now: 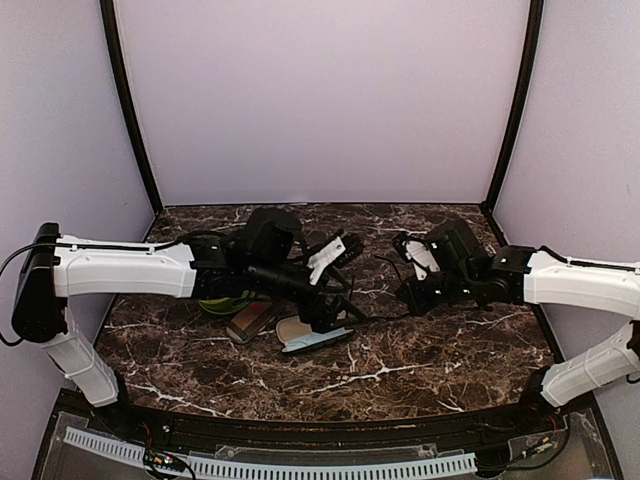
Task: Organize the sunglasses
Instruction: Fold the right temple of the sunglasses on the sunglasses.
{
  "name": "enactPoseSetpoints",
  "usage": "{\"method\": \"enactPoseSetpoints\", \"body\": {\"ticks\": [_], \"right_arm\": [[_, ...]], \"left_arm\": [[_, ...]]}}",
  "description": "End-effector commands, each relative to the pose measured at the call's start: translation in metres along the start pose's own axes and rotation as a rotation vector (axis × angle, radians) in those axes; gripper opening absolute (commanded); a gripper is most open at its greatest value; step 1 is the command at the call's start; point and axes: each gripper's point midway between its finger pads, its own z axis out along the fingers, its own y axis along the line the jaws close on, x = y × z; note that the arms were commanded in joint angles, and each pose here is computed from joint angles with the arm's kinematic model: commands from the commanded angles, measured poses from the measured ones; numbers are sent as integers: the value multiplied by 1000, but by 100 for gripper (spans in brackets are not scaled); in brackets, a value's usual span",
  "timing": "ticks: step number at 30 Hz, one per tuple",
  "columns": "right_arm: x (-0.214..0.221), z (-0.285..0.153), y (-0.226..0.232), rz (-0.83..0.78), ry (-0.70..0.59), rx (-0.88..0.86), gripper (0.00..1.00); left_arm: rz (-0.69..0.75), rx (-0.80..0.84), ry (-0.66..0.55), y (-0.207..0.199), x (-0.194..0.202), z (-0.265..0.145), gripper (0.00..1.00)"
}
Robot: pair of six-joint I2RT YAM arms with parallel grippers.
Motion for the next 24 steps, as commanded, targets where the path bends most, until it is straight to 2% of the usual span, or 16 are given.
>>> {"method": "enactPoseSetpoints", "body": {"ticks": [1,5,10,16,24], "right_arm": [[-22,-3,11,7,-60,-29,0],[-25,-4,15,12,-66,-46,0],[-24,-3,16,21,-58,-49,0],[-21,-4,16,34,-54,-59,0],[-9,1,28,0,-24,-129,0]], "left_arm": [[49,91,53,-24,4,10,86],[45,101,123,-26,14,22,84],[82,124,151,-37,20,29,83],[121,98,200,-36,30,36,70],[160,144,118,-47,19,26,63]]}}
